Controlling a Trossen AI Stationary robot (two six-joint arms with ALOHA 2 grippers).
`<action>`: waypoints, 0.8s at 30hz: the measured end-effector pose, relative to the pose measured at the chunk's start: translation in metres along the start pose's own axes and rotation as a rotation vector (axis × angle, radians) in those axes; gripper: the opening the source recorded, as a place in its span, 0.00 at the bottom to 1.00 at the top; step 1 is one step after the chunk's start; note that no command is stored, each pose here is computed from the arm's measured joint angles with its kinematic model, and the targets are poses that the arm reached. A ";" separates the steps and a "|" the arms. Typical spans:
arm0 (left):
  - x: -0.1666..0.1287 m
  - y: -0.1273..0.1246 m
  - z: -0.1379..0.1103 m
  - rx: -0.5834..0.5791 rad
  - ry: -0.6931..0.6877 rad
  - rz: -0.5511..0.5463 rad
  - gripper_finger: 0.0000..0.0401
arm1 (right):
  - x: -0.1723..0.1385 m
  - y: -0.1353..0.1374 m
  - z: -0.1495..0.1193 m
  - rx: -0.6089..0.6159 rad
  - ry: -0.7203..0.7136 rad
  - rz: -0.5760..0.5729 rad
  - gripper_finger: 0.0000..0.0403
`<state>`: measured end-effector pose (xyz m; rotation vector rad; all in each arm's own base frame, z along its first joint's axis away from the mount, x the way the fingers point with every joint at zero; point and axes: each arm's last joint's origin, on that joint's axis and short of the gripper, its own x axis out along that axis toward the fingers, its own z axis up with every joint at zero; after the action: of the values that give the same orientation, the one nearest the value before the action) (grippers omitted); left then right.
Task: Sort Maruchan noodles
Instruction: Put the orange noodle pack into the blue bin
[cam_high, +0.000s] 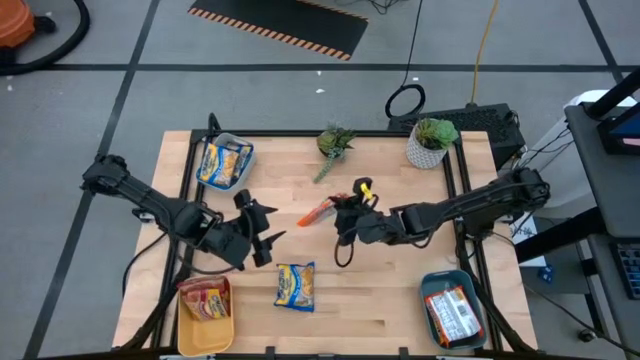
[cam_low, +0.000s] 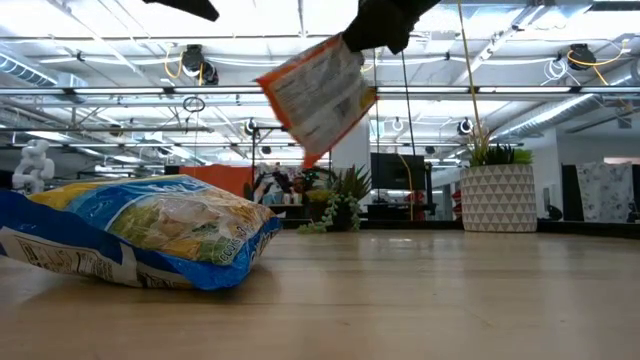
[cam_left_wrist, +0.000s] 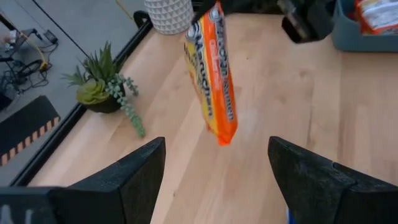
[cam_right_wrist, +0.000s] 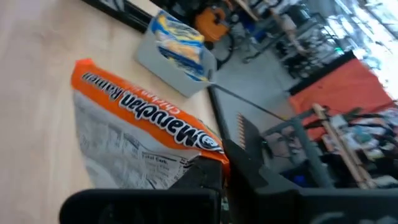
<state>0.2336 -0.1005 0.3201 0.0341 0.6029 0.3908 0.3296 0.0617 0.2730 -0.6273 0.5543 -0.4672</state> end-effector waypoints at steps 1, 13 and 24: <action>0.003 -0.001 0.001 0.006 -0.002 0.003 0.72 | -0.002 -0.001 0.001 0.002 0.001 -0.016 0.00; 0.069 -0.027 0.012 0.095 -0.082 0.050 0.72 | -0.008 -0.001 0.002 -0.006 0.021 -0.082 0.00; 0.122 -0.031 -0.001 0.097 -0.018 0.127 0.72 | -0.009 0.001 0.002 -0.021 0.018 -0.067 0.00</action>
<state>0.3359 -0.0845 0.2479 0.1691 0.6034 0.4835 0.3241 0.0683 0.2763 -0.6640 0.5572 -0.5311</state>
